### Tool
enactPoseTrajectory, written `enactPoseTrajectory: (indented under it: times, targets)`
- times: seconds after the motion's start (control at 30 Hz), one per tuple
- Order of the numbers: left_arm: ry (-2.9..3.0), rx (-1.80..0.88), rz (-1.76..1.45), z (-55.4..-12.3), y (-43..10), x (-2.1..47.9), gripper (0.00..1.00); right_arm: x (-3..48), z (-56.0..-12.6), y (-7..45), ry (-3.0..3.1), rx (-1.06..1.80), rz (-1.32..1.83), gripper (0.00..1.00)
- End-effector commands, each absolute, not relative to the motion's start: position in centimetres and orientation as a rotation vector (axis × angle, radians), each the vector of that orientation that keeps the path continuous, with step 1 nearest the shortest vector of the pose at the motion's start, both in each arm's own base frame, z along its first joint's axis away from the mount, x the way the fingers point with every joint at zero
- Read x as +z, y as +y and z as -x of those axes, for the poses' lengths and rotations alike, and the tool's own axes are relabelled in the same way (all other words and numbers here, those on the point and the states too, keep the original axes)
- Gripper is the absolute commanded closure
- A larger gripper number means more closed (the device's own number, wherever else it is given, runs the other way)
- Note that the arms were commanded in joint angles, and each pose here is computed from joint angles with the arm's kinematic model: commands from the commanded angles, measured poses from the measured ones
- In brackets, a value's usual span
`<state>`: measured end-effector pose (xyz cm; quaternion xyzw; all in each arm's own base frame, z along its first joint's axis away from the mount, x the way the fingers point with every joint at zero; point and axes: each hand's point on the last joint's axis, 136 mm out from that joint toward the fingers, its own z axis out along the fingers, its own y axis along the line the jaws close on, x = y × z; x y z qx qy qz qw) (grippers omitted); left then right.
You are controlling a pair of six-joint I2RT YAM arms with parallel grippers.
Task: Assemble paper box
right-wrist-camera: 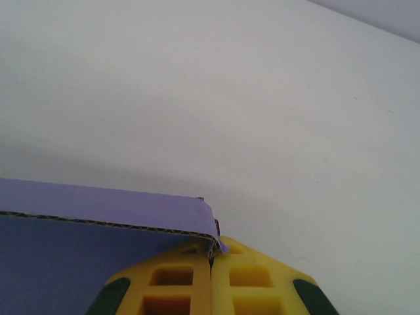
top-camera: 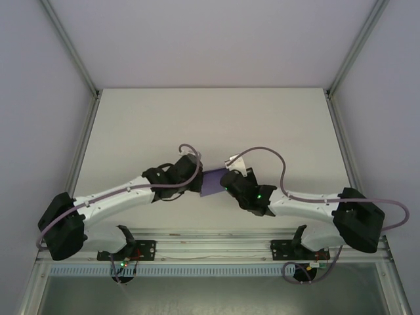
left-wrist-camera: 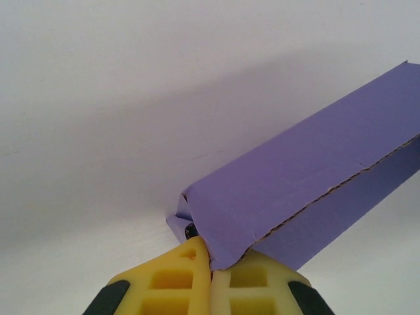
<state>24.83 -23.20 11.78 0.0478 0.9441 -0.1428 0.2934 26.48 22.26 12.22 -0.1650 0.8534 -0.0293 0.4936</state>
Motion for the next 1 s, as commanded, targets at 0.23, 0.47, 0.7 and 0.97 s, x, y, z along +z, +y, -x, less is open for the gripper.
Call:
enactPoseTrajectory:
  times: [0.23, 0.47, 0.7, 0.97]
  targets:
    - [2.622, -0.196, -0.165, -21.7, -23.1, 3.9, 1.00, 11.8, -25.3, 21.8, 2.096, 0.029, 0.254, 0.88]
    - [2.587, -0.209, -0.211, -22.1, -23.5, 4.4, 1.00, 14.2, -24.8, 20.6, 2.155, 0.178, 0.170, 0.56]
    - [2.582, -0.216, -0.241, -22.3, -24.0, 4.8, 1.00, 17.3, -24.5, 20.2, 2.130, 0.370, 0.144, 0.34]
    - [2.581, -0.215, -0.276, -22.5, -24.5, 5.1, 1.00, 17.4, -26.8, 17.9, 2.251, 0.402, -0.065, 0.40]
